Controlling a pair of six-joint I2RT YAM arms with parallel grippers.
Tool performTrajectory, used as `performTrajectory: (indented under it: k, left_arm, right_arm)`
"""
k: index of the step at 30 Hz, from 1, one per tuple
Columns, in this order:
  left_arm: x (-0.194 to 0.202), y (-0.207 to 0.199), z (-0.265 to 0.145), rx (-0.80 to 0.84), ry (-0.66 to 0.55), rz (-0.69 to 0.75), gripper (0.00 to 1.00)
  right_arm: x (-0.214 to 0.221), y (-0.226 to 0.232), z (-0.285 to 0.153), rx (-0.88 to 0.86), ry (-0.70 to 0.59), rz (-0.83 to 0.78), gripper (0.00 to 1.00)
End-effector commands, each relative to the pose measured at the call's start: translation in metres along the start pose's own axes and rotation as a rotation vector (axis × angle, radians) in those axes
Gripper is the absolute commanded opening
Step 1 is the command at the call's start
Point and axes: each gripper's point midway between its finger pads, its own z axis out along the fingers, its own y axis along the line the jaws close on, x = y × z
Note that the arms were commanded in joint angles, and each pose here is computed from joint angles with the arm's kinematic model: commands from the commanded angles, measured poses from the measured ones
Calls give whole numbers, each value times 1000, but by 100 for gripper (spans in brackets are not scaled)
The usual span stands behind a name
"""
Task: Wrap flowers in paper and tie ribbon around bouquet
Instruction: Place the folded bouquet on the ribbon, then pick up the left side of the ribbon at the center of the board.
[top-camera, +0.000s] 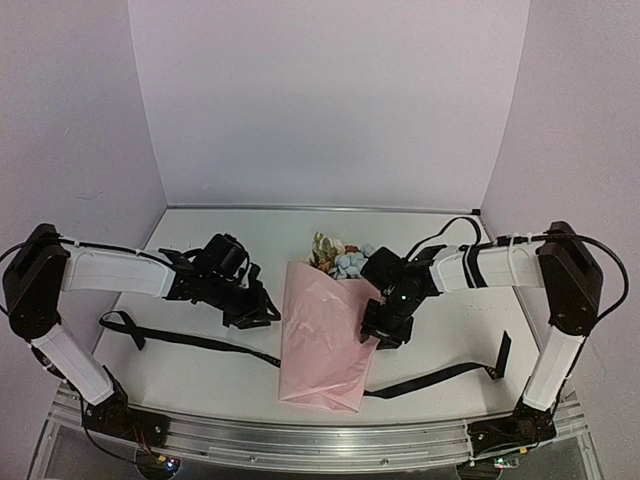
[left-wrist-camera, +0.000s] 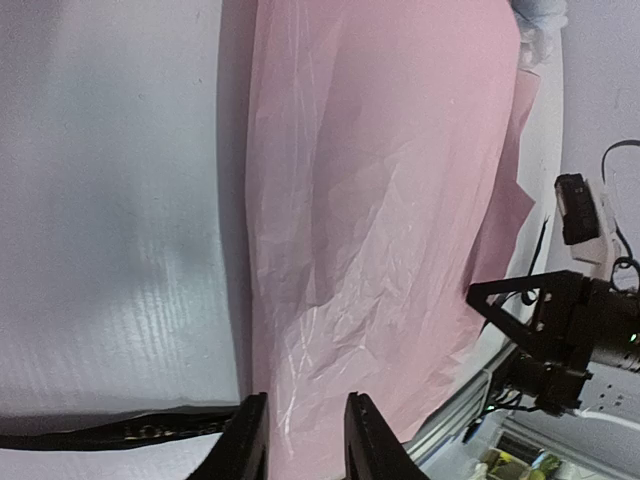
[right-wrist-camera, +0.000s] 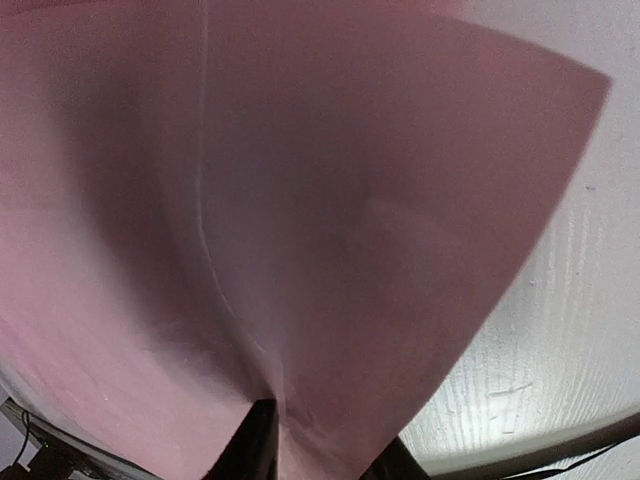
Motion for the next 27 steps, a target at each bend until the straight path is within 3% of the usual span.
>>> performTrajectory:
  k: [1, 5, 9, 14, 21, 27]
  left_arm:
    - [-24, 4, -39, -44, -219, -64, 39]
    - [-26, 43, -64, -153, -342, -214, 57]
    - [-17, 89, -89, -281, -426, -393, 63]
    - [2, 142, -119, -444, -515, -595, 67]
    - [-2, 192, -140, -519, -576, -756, 70]
    - [-10, 219, -134, -587, -537, -829, 68]
  right_arm:
    - [-9, -13, -45, 12, -120, -66, 57]
    - [-6, -53, -68, 75, -188, -56, 72]
    - [0, -103, -81, 156, -256, -7, 81]
    - [7, -153, -89, 207, -318, 71, 88]
    - [15, -203, -86, 235, -394, 186, 90]
    - [15, -234, -89, 272, -475, 221, 93]
